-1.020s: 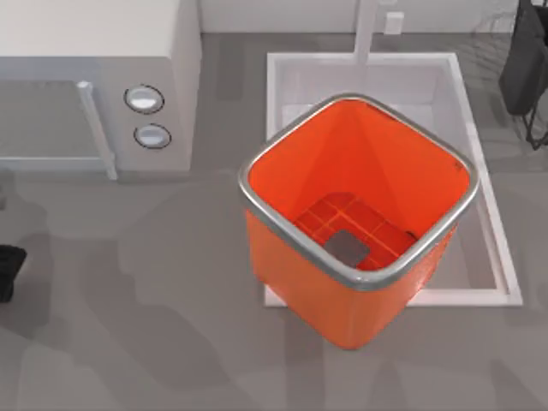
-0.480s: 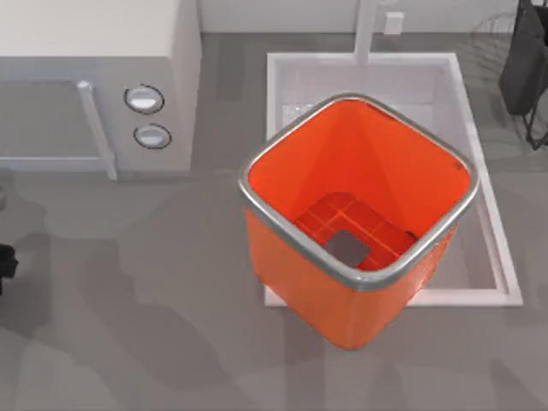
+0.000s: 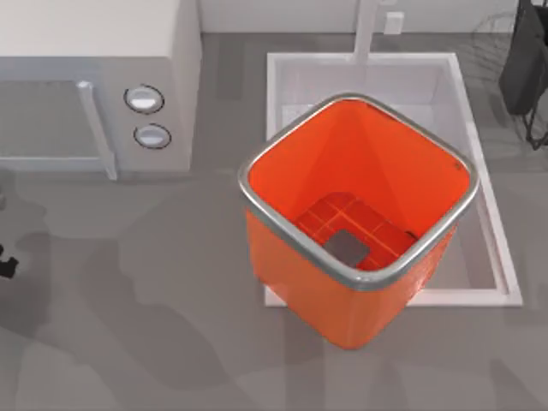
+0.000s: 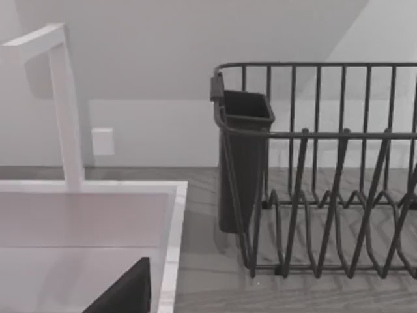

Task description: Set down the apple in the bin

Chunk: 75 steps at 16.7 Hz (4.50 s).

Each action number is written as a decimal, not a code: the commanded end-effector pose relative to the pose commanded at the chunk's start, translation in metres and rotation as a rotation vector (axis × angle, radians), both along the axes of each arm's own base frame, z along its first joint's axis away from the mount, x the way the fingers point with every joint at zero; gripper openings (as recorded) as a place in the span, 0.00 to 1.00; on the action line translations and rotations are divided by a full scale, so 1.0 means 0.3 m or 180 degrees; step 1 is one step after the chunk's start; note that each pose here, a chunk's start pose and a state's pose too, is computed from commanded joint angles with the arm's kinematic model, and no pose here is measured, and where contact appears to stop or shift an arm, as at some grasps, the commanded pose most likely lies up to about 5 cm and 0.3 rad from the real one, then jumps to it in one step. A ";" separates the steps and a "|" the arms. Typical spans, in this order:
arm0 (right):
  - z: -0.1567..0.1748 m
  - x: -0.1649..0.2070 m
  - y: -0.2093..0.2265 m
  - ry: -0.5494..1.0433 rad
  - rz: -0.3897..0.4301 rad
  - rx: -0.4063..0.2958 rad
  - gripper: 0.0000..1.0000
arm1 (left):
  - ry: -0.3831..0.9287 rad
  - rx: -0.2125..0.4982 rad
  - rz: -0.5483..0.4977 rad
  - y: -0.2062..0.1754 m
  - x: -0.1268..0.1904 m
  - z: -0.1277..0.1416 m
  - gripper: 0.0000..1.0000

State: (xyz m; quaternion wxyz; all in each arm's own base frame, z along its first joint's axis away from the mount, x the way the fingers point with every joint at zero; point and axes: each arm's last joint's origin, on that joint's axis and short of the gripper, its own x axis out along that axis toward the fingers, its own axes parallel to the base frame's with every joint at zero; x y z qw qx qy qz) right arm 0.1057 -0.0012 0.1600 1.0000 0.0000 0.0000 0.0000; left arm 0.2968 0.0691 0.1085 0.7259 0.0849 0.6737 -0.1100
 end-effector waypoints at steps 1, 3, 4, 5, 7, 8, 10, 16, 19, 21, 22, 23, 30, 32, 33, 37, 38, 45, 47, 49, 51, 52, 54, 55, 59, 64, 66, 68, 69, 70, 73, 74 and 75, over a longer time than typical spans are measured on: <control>0.000 0.000 0.000 0.0000 0.0000 0.0000 1.00 | 0.0000 0.0000 0.0000 0.000 0.000 0.000 0.00; 0.000 0.000 0.000 0.0000 0.0000 0.0000 1.00 | 0.0000 0.0000 0.0000 0.000 0.000 0.000 0.00; 0.000 0.000 0.000 0.0000 0.0000 0.0000 1.00 | 0.0000 0.0000 0.0000 0.000 0.000 0.000 0.00; 0.000 0.000 0.000 0.0000 0.0000 0.0000 1.00 | 0.0000 0.0000 0.0000 0.000 0.000 0.000 0.00; 0.000 0.000 0.000 0.0000 0.0000 0.0000 1.00 | 0.0000 0.0000 0.0000 0.000 0.000 0.000 0.00; 0.000 0.000 0.000 0.0000 0.0000 0.0000 1.00 | -0.0046 0.0067 -0.0011 0.007 0.004 0.016 0.00; 0.000 0.000 0.000 0.0000 0.0000 0.0000 1.00 | -0.0047 0.0065 -0.0012 0.009 0.009 0.028 0.00; 0.000 0.000 0.000 0.0000 0.0000 0.0000 1.00 | 0.0081 0.0029 -0.0024 0.017 0.033 0.230 0.00; 0.000 0.000 0.000 0.0000 0.0000 0.0000 1.00 | 0.0099 0.0029 -0.0017 0.015 0.022 0.384 0.00; 0.000 0.000 0.000 0.0000 0.0000 0.0000 1.00 | 0.0016 0.0052 -0.0014 0.011 0.012 0.471 0.00; 0.000 0.000 0.000 0.0000 0.0000 0.0000 1.00 | -0.0021 0.0061 -0.0012 0.009 0.007 0.499 0.00; 0.000 0.000 0.000 0.0000 0.0000 0.0000 1.00 | -0.0042 0.0066 -0.0011 0.007 0.004 0.514 0.00; 0.000 0.000 0.000 0.0000 0.0000 0.0000 1.00 | -0.0064 0.0058 -0.0187 -0.023 0.015 0.539 0.00; 0.000 0.000 0.000 0.0000 0.0000 0.0000 1.00 | -0.0121 0.0045 -0.0560 -0.097 0.040 0.591 0.00; 0.000 0.000 0.000 0.0000 0.0000 0.0000 1.00 | -0.0151 0.0038 -0.0810 -0.151 0.056 0.621 0.00; 0.000 0.000 0.000 0.0000 0.0000 0.0000 1.00 | -0.0133 -0.0013 -0.2078 -0.472 0.122 0.699 0.00; 0.000 0.000 0.000 0.0000 0.0000 0.0000 1.00 | -0.0099 -0.0020 -0.2411 -0.572 0.132 0.701 0.00; 0.000 0.000 0.000 0.0000 0.0000 0.0000 1.00 | -0.0153 0.0149 -0.4146 -1.230 0.067 0.589 0.00; 0.000 0.000 0.000 0.0000 0.0000 0.0000 1.00 | -0.0271 0.0231 -0.4322 -1.329 0.049 0.554 0.00; 0.000 0.000 0.000 0.0000 0.0000 0.0000 1.00 | -0.0346 0.0284 -0.4378 -1.372 0.045 0.534 0.00; 0.000 0.000 0.000 0.0000 0.0000 0.0000 1.00 | -0.0355 0.0290 -0.4382 -1.375 0.045 0.532 0.00; 0.000 0.000 0.000 0.0000 0.0000 0.0000 1.00 | -0.0355 0.0290 -0.4382 -1.375 0.045 0.532 0.00; 0.000 0.000 0.000 0.0000 0.0000 0.0000 1.00 | -0.0343 0.0284 -0.4378 -1.372 0.048 0.529 0.00; 0.000 0.000 0.000 0.0000 0.0000 0.0000 1.00 | -0.0348 0.0278 -0.4381 -1.374 0.050 0.521 0.00; 0.000 0.000 0.000 0.0000 0.0000 0.0000 1.00 | -0.0354 0.0273 -0.4391 -1.386 0.061 0.417 0.00; 0.000 0.000 0.000 0.0000 0.0000 0.0000 1.00 | -0.0354 0.0289 -0.4382 -1.384 0.070 0.301 0.00; 0.000 0.000 0.000 0.0000 0.0000 0.0000 1.00 | -0.0355 0.0290 -0.4382 -1.384 0.070 0.300 0.00; 0.000 0.000 0.000 0.0000 0.0000 0.0000 1.00 | -0.0355 0.0290 -0.4382 -1.384 0.070 0.300 0.08; 0.000 0.000 0.000 0.0000 0.0000 0.0000 1.00 | -0.0355 0.0290 -0.4382 -1.384 0.070 0.300 0.15; 0.000 0.000 0.000 0.0000 0.0000 0.0000 1.00 | -0.0355 0.0290 -0.4382 -1.384 0.070 0.300 0.23; 0.000 0.000 0.000 0.0000 0.0000 0.0000 1.00 | -0.0355 0.0290 -0.4382 -1.384 0.070 0.300 0.45; 0.000 0.000 0.000 0.0000 0.0000 0.0000 1.00 | -0.0355 0.0290 -0.4382 -1.384 0.070 0.300 0.53; 0.000 0.000 0.000 0.0000 0.0000 0.0000 1.00 | -0.0355 0.0290 -0.4382 -1.384 0.070 0.300 0.60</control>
